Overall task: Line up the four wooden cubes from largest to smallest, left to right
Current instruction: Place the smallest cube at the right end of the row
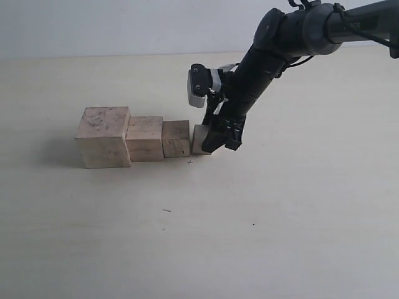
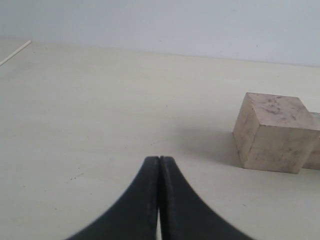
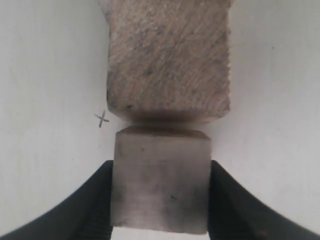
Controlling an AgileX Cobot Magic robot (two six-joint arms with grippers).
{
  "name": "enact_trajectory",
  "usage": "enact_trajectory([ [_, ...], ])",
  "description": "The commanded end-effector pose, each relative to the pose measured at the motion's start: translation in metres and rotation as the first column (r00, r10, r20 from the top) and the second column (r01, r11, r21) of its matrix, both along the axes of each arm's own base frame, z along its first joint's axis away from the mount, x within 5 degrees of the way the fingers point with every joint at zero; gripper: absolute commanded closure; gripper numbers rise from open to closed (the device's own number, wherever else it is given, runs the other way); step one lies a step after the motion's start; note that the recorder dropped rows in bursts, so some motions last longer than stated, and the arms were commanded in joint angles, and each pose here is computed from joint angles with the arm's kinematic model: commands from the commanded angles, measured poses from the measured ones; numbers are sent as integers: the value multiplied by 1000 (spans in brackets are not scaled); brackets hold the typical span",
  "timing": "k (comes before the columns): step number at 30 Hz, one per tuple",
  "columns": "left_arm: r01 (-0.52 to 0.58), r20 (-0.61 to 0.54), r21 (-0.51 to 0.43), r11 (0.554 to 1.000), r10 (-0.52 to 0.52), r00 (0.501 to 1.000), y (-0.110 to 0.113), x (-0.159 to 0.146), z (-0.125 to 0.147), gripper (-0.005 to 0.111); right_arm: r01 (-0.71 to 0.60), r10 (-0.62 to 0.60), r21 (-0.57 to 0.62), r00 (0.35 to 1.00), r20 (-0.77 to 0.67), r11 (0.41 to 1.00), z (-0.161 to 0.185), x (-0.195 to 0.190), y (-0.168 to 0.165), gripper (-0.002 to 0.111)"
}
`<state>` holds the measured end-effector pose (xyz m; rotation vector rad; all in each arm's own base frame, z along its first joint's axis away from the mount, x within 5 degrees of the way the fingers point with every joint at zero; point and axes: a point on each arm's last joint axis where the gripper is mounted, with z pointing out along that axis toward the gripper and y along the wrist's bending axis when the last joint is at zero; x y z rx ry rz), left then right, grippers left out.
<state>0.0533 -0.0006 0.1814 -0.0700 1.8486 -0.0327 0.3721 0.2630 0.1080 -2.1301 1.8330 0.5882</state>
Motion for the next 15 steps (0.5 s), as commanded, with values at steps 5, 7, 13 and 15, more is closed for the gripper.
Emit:
enact_trajectory([
  [5,3,14,-2,1000,-3,1000,0,0,0,107,14,-14,13,1000,-11,1000,-9,1,2,103],
  [7,3,14,-2,1000,-3,1000,0,0,0,107,14,-14,13,1000,-11,1000,-9,1,2,96],
  [13,3,14,-2,1000,-3,1000,0,0,0,107,37,-36,9,999,-26,999,-9,1,2,70],
  [15,3,14,-2,1000,-3,1000,0,0,0,107,46,-46,14,998,-35,999,-8,0,2,61],
])
